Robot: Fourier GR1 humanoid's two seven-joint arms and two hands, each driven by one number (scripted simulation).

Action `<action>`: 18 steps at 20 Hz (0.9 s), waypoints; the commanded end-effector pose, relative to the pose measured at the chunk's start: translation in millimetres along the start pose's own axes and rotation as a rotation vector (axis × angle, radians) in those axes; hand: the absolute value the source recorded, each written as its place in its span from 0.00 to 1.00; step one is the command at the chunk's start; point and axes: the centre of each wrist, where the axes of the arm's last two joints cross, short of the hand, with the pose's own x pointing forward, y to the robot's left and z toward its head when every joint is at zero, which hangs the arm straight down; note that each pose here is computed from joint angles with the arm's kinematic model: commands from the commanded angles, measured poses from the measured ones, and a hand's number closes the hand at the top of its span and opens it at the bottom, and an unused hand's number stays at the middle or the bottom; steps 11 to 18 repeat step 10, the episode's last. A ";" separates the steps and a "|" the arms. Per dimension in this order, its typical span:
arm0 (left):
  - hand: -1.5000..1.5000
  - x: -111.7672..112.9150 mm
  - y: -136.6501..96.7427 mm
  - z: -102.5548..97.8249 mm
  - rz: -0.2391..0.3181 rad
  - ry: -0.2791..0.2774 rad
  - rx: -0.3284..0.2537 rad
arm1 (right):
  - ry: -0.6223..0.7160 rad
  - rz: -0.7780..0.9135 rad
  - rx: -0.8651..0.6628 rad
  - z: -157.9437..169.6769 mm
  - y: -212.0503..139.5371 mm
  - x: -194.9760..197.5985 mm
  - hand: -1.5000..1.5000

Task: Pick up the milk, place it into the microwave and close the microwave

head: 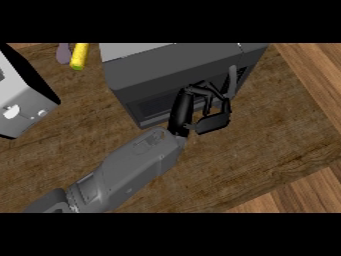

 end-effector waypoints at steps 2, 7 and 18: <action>1.00 -30.7 36.4 3.3 -0.070 0.185 0.238 | -0.004 -0.001 -0.009 6.9 0.1 6.2 0.00; 0.00 -31.9 36.4 4.2 -0.052 0.185 0.218 | 0.028 0.011 -0.019 12.2 3.0 13.6 0.00; 0.00 -31.5 35.9 3.4 -0.045 0.194 0.218 | 0.032 0.006 -0.029 16.9 3.4 15.9 0.00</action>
